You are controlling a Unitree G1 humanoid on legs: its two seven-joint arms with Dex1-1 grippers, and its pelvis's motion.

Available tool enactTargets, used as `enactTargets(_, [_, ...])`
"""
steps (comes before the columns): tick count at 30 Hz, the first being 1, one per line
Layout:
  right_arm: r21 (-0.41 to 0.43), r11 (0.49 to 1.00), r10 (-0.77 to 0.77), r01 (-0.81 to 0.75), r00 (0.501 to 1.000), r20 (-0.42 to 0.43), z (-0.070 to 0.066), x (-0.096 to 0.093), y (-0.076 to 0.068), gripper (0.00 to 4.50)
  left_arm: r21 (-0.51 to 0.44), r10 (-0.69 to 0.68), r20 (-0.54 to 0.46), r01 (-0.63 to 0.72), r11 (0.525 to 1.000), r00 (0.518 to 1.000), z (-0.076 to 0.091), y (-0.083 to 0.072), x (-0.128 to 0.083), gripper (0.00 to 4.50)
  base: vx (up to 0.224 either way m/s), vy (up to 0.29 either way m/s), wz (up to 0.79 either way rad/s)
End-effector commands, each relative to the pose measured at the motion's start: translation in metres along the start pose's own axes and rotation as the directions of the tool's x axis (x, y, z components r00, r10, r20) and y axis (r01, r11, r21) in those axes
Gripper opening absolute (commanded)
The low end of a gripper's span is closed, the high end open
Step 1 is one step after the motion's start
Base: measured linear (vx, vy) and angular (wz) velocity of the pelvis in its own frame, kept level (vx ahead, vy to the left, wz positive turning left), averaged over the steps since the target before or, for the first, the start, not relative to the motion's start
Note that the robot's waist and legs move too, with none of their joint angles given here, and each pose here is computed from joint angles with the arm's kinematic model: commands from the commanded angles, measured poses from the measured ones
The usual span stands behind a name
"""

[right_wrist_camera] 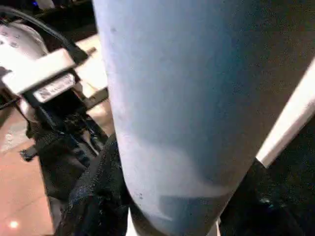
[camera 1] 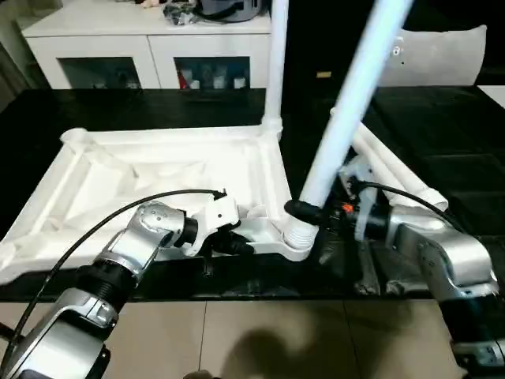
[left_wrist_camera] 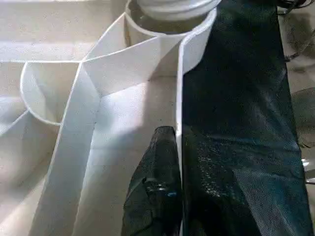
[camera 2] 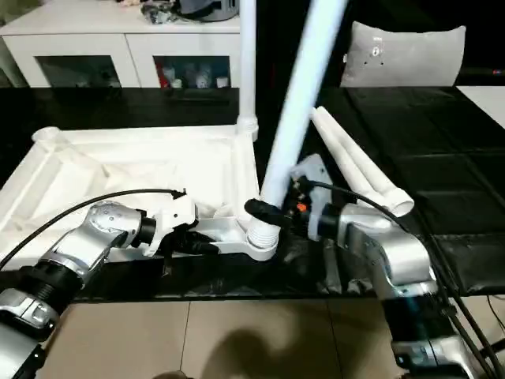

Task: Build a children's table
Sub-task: Insert table leg to table base

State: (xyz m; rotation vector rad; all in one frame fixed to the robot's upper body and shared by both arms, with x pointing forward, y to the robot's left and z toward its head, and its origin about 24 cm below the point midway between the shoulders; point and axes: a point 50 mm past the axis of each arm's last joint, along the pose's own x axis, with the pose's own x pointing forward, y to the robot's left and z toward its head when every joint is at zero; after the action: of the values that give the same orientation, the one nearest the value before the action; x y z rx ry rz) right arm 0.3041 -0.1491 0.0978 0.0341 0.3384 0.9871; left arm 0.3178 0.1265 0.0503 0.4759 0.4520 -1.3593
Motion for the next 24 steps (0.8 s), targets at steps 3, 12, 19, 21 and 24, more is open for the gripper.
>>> enactTargets(3, [-0.016, 1.0, 0.016, -0.017, 1.0, -0.021, 0.004, -0.001, -0.007, 1.88, -0.039, 0.035, 0.01, -0.035, 0.999, 0.999, 0.001, 0.003, 0.002, 0.0, 0.0, 0.0, 0.0])
enactTargets(12, [0.004, 0.999, 0.039, -0.039, 0.997, -0.064, -0.003, 0.005, -0.015, 1.88, -0.013, 0.008, 0.036, -0.008, 1.0, 0.999, 0.006, 0.001, 0.007, 0.0, 0.0, 0.0, 0.0])
enactTargets(19, [0.037, 0.999, 0.033, -0.031, 0.998, -0.059, -0.01, 0.008, -0.02, 1.88, -0.009, 0.021, 0.037, -0.021, 1.0, 0.999, 0.006, 0.003, 0.007, 0.0, 0.0, 0.0, 0.0])
enactTargets(21, [0.083, 0.996, 0.028, -0.026, 0.999, -0.026, -0.013, 0.007, -0.022, 1.88, -0.008, 0.031, 0.04, -0.031, 0.999, 0.999, 0.006, 0.004, 0.007, 0.0, 0.0, 0.0, 0.0])
enactTargets(24, [0.181, 0.983, 0.021, -0.031, 0.998, 0.056, -0.017, 0.002, -0.022, 1.88, -0.022, 0.056, 0.055, -0.055, 0.998, 0.997, 0.007, 0.006, 0.007, 0.0, 0.0, 0.0, 0.0])
